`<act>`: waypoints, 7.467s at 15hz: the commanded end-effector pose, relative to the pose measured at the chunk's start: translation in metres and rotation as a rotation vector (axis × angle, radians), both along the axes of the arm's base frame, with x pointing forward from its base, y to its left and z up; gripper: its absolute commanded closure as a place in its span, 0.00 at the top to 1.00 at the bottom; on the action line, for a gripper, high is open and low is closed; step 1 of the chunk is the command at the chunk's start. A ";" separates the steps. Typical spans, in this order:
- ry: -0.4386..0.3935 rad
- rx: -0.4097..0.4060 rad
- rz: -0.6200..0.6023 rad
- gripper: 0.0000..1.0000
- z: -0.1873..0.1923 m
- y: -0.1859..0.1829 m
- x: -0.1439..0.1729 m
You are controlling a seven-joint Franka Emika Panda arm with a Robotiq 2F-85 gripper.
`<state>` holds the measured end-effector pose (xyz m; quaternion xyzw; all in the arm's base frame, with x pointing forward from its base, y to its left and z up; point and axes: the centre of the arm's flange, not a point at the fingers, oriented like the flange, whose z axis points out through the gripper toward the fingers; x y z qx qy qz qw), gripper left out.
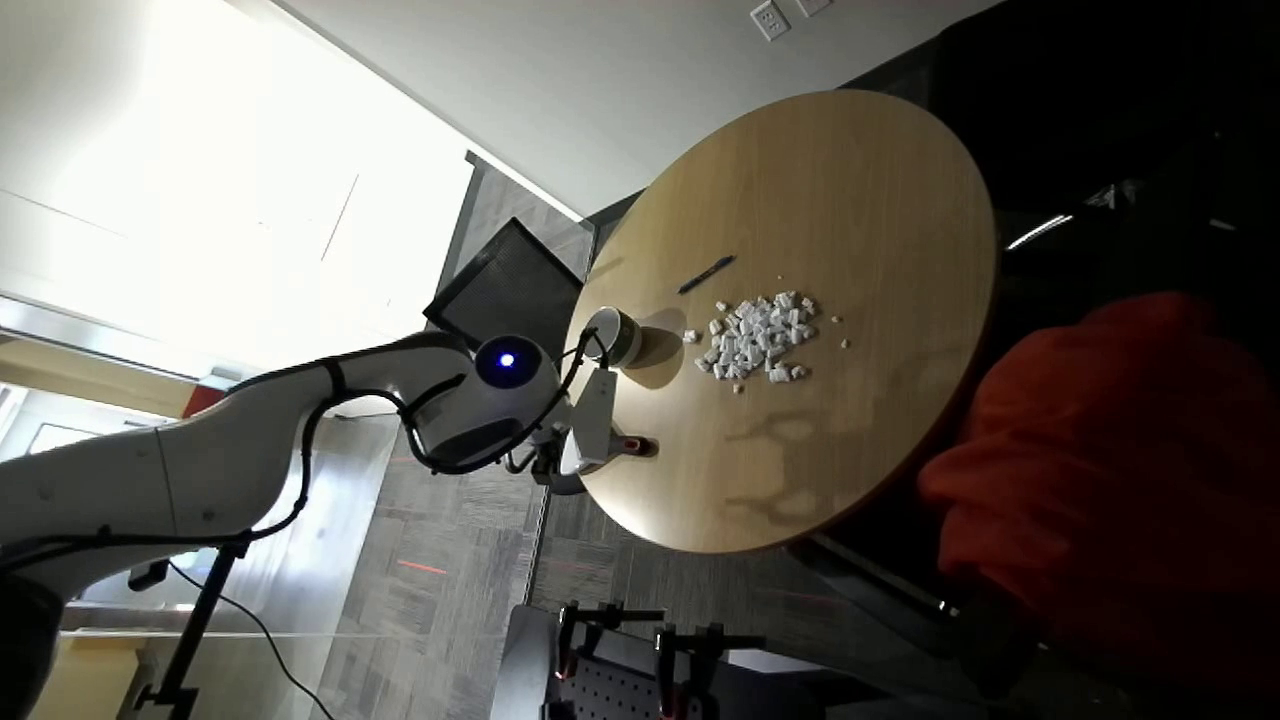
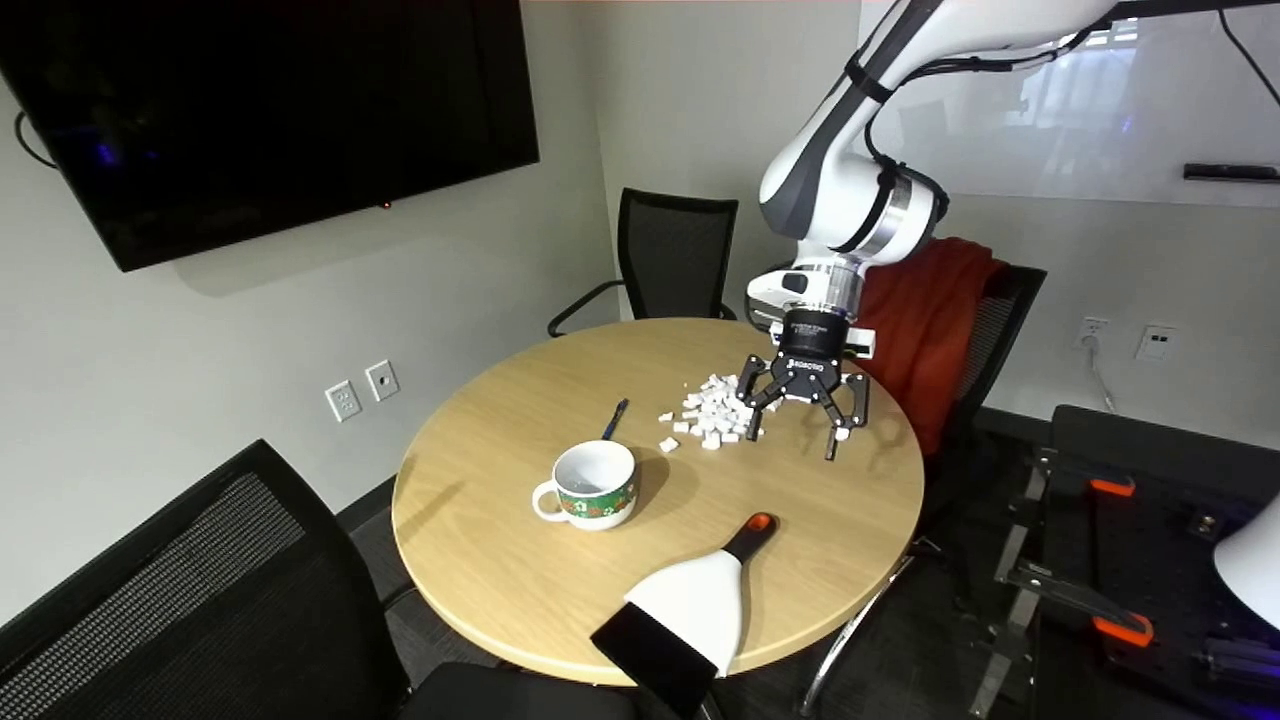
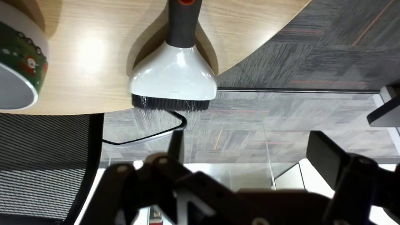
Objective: Use the brush to sweep the contents on the table
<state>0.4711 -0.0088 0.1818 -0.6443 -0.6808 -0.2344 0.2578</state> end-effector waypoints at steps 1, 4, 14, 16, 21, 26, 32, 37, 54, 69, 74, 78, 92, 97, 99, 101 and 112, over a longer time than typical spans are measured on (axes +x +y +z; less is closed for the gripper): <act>0.008 0.011 0.000 1.00 -0.003 -0.002 0.003; 0.007 0.018 -0.004 1.00 -0.003 -0.005 0.008; -0.140 0.052 -0.037 1.00 -0.063 0.002 0.036; -0.144 0.091 -0.045 1.00 -0.067 0.000 0.047; -0.061 0.115 -0.088 1.00 -0.091 -0.011 0.036; -0.004 0.143 -0.105 1.00 -0.098 -0.015 0.030; -0.038 0.126 -0.103 1.00 -0.109 -0.001 0.027; -0.063 0.105 -0.099 1.00 -0.120 0.018 0.026; -0.115 0.143 -0.026 1.00 -0.180 0.022 0.002; -0.045 0.216 -0.155 1.00 -0.175 0.046 0.017; 0.012 0.180 -0.206 1.00 -0.172 0.057 0.032; 0.055 0.156 -0.231 1.00 -0.172 0.062 0.041; 0.082 0.056 -0.191 1.00 -0.178 0.055 0.031; -0.021 0.061 -0.101 1.00 -0.173 0.048 0.022; -0.042 0.057 -0.081 1.00 -0.173 0.043 0.018; -0.061 0.060 -0.065 1.00 -0.173 0.037 0.014; -0.147 0.118 -0.036 1.00 -0.175 0.020 0.007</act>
